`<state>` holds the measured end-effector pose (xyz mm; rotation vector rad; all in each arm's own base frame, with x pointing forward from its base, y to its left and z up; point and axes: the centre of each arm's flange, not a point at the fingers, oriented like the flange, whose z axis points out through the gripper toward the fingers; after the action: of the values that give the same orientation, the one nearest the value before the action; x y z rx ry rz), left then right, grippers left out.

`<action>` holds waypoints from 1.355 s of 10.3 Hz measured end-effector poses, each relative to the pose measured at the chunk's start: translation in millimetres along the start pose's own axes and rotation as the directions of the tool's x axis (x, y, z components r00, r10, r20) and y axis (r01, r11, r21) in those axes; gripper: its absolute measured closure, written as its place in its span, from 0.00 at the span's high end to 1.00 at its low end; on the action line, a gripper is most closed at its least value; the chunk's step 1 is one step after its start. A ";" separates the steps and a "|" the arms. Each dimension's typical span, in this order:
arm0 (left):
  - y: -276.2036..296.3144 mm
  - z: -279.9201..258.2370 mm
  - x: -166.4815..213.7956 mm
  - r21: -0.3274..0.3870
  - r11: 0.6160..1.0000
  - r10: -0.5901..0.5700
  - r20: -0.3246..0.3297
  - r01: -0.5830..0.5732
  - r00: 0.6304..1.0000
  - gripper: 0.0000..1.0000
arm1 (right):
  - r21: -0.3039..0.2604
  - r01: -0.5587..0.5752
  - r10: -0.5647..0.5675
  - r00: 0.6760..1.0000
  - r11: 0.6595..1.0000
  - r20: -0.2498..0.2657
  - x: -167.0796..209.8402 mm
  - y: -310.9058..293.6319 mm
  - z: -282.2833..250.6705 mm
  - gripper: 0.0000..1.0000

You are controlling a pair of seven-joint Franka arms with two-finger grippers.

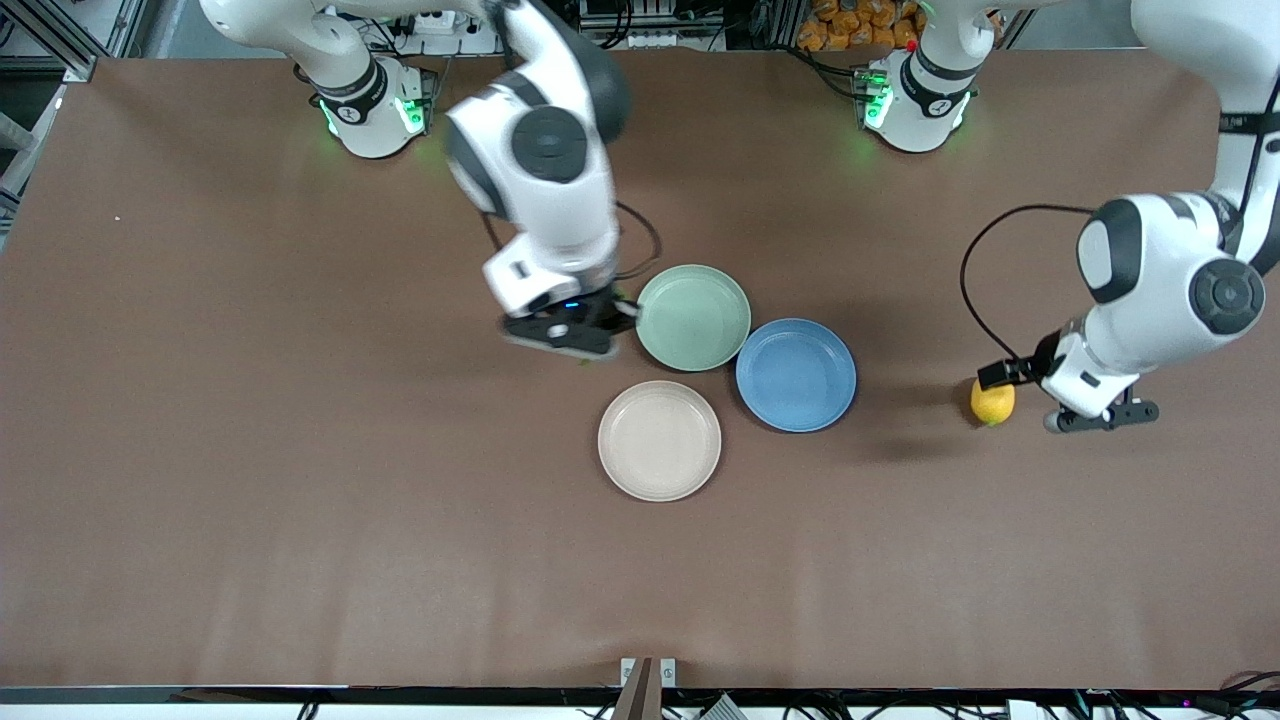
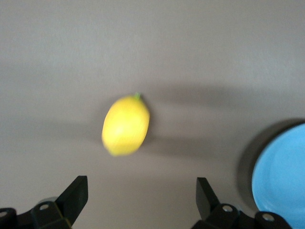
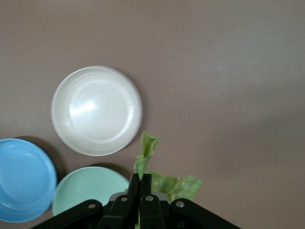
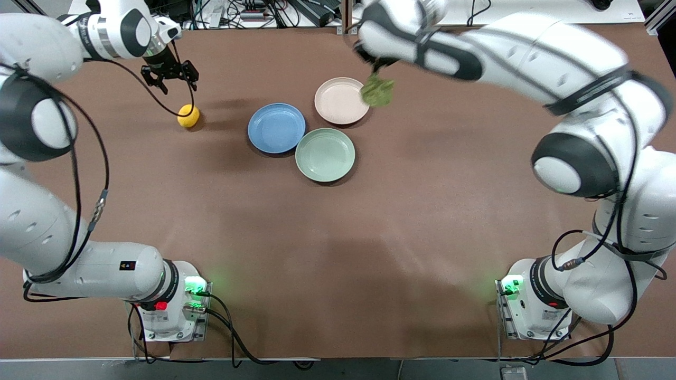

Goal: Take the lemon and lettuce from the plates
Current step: 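Carry the lettuce away with the right gripper while the left releases lemon, then lower the lettuce onto the table and open the right gripper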

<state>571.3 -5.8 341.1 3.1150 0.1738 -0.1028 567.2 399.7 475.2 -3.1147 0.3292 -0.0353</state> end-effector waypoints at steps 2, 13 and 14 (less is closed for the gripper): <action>-5.8 -25.0 -39.8 -0.006 1.000 -0.003 -0.023 0.002 1.000 1.00 | -0.044 0.023 -0.020 0.998 0.999 0.061 56.7 89.5 -18.5 0.03; 14.2 -271.0 -17.5 0.002 0.999 0.045 -0.153 -0.046 0.987 1.00 | -0.009 0.178 -0.176 0.980 0.984 0.089 180.7 423.9 184.2 0.03; 15.3 -275.7 -16.0 0.008 0.997 0.081 -0.140 -0.081 0.987 1.00 | -0.008 0.186 -0.184 0.979 0.983 0.090 179.0 418.7 202.4 0.03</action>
<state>575.0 -16.2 617.4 3.1262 0.0488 0.1179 659.4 -45.8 271.8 -3.1390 0.0372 0.1055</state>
